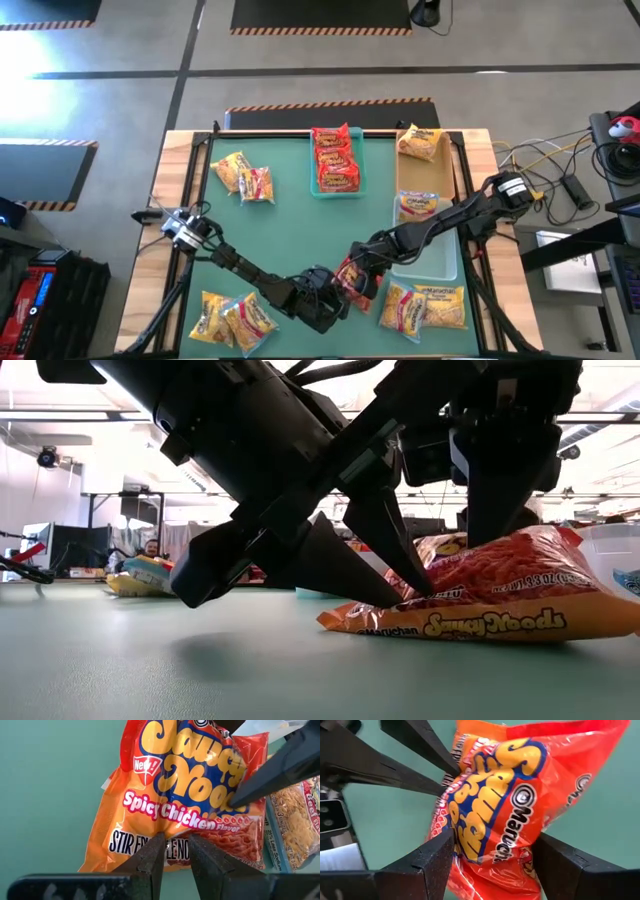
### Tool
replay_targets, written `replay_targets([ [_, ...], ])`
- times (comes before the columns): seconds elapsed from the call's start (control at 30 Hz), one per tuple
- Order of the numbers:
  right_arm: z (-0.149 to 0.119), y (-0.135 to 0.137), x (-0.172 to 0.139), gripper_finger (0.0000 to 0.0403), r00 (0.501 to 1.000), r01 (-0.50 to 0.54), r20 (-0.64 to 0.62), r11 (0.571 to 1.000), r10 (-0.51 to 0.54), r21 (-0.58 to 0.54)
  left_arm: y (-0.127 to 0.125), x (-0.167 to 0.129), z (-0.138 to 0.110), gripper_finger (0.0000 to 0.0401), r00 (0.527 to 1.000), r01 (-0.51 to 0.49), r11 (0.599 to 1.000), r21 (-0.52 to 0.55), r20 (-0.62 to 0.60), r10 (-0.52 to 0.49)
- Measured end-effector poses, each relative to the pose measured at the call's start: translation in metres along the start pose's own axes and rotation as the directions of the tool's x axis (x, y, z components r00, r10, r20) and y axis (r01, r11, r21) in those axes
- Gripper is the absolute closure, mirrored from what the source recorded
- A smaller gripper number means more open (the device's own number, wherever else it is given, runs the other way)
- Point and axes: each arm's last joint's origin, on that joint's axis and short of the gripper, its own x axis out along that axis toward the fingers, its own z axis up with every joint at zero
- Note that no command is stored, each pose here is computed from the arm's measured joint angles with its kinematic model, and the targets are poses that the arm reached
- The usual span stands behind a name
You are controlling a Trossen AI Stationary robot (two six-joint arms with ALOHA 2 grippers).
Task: Sort Maruchan noodles
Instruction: Put the orange noodle pack into the green bin
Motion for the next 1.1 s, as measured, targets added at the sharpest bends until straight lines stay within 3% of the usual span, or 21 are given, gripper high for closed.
replay_targets([
  [0.3, 0.002, 0.003, -0.001, 0.0180, 0.999, -0.030, 0.022, 0.999, 0.030, -0.016, 0.000, 0.000, 0.000, 0.0326, 1.000, -0.002, 1.000, -0.003, 0.023, 0.002],
  [0.77, 0.002, 0.003, -0.001, 0.0284, 0.999, -0.028, 0.021, 0.999, 0.029, -0.016, -0.004, -0.003, 0.001, 0.0326, 0.998, 0.033, 0.998, -0.046, 0.058, -0.030],
  [1.1, 0.002, 0.004, -0.001, 0.0296, 0.999, -0.039, 0.014, 0.998, 0.040, -0.040, -0.017, -0.030, -0.004, 0.0325, 0.992, 0.112, 0.992, -0.061, 0.057, -0.108],
])
